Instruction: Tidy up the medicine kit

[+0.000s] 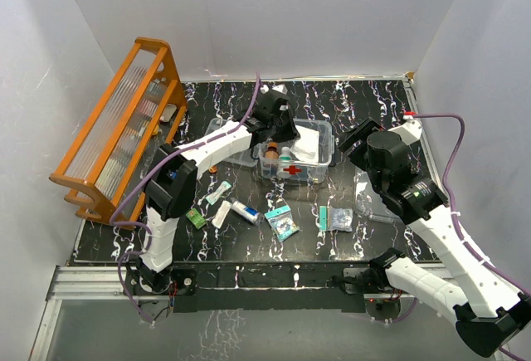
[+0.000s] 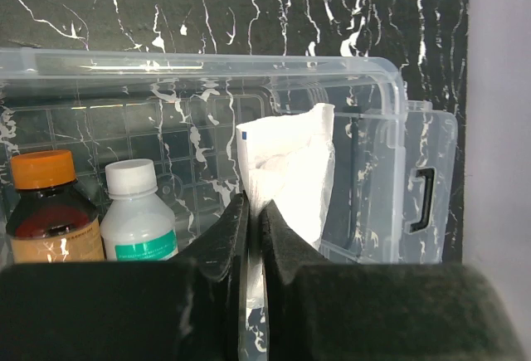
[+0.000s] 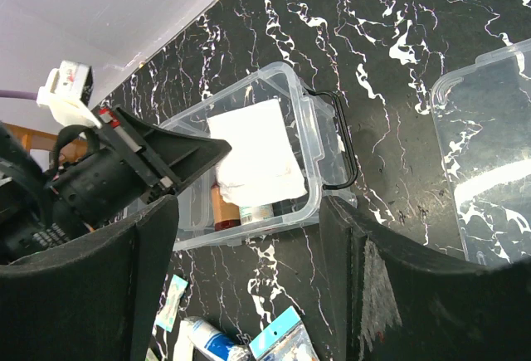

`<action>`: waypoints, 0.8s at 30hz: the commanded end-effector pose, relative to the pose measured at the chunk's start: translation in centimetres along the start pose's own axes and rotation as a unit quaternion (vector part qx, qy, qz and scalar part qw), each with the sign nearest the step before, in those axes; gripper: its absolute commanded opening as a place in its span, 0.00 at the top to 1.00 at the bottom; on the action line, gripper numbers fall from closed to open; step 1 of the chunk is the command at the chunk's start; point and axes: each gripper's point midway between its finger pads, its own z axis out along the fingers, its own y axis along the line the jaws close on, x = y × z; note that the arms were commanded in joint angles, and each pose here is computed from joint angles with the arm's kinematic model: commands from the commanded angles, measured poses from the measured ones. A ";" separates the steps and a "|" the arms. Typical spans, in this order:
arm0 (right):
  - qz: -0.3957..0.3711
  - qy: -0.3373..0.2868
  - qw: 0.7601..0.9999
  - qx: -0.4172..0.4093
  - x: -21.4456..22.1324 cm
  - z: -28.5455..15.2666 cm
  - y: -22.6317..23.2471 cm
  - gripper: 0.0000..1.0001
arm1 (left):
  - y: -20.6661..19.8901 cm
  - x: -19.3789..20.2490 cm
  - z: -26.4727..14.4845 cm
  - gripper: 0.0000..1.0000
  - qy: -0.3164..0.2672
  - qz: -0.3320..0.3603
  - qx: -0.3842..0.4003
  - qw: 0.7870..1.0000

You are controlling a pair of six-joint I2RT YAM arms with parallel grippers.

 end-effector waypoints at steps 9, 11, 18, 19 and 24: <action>0.003 -0.016 1.000 0.000 -0.8 0.1 0.2 0.34 | 0.6 2.9 1.7 0.93 0.031 0.037 -0.045 0.998; 0.002 -0.015 1.000 0.000 -0.7 0.1 0.1 0.34 | 0.7 3.4 2.0 0.86 0.044 0.044 -0.045 0.997; 0.002 -0.009 1.000 0.007 0.1 0.4 -0.5 0.34 | 1.1 3.4 1.8 0.67 0.061 0.072 -0.061 0.994; 0.003 -0.009 1.000 0.007 0.1 0.4 -0.5 0.34 | 1.2 3.2 1.7 0.66 0.059 0.076 -0.066 0.993; 0.000 -0.011 1.000 0.008 -0.1 0.2 -0.6 0.34 | 1.1 2.0 0.4 0.63 0.044 0.096 -0.074 0.992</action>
